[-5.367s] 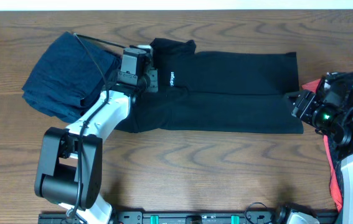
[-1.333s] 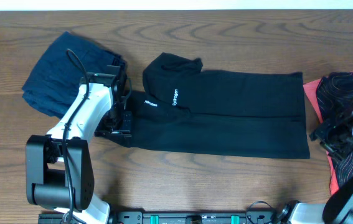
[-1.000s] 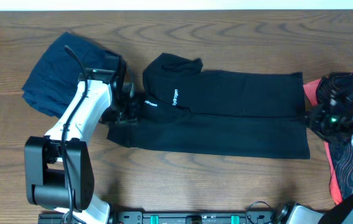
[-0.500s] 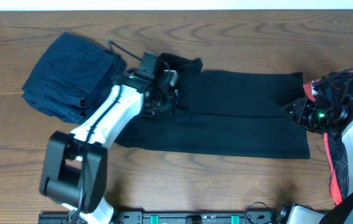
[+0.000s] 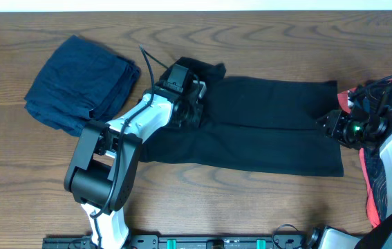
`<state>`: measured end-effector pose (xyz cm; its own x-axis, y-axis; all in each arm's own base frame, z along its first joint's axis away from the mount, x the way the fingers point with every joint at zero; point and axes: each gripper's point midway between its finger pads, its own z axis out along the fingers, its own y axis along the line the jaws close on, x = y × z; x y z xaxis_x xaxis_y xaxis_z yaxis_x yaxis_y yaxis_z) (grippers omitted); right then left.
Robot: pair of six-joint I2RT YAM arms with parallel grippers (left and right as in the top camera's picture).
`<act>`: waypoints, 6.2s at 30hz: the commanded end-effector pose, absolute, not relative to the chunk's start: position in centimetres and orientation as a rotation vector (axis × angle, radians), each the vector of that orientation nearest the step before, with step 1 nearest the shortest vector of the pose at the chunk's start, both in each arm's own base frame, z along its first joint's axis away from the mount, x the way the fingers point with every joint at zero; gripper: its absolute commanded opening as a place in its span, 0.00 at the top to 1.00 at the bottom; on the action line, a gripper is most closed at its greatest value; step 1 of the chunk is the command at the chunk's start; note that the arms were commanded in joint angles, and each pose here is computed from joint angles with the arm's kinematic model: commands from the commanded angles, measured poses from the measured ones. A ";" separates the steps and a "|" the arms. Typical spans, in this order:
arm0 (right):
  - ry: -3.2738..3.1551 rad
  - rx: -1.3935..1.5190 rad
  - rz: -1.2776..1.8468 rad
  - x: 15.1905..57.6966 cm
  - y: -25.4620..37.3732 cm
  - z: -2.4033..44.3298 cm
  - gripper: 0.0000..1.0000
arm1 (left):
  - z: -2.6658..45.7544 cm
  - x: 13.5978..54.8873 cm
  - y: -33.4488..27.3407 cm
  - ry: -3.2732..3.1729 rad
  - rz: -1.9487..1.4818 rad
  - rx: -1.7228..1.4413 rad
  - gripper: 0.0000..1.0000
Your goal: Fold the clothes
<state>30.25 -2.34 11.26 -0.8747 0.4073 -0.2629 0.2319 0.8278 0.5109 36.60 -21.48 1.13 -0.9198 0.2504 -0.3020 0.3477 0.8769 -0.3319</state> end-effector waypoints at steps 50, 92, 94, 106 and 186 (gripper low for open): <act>2.663 0.506 0.655 29.8 -2.5 11.6 0.46 | 1.2 35.6 -21.3 2.864 -0.467 0.458 0.94; 2.680 0.519 0.635 29.5 -2.7 11.3 0.44 | -0.4 37.2 -16.2 2.813 -0.125 0.437 0.94; 2.680 0.519 0.635 29.5 -2.7 11.3 0.44 | 0.3 38.1 -16.4 2.777 -0.124 0.431 0.94; 2.682 0.520 0.636 29.5 -2.7 11.3 0.44 | 4.0 42.1 -17.6 2.614 -0.142 0.446 0.94; 2.913 1.127 0.036 22.0 -8.2 -2.7 0.85 | -0.8 29.1 -8.5 3.128 -0.167 0.200 0.91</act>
<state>24.14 -8.20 -0.55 -0.7634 0.6424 -0.0675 0.6356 0.7657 0.0984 30.19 -9.20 0.09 -0.9885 0.1449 -0.0435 0.1489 0.9828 -0.1096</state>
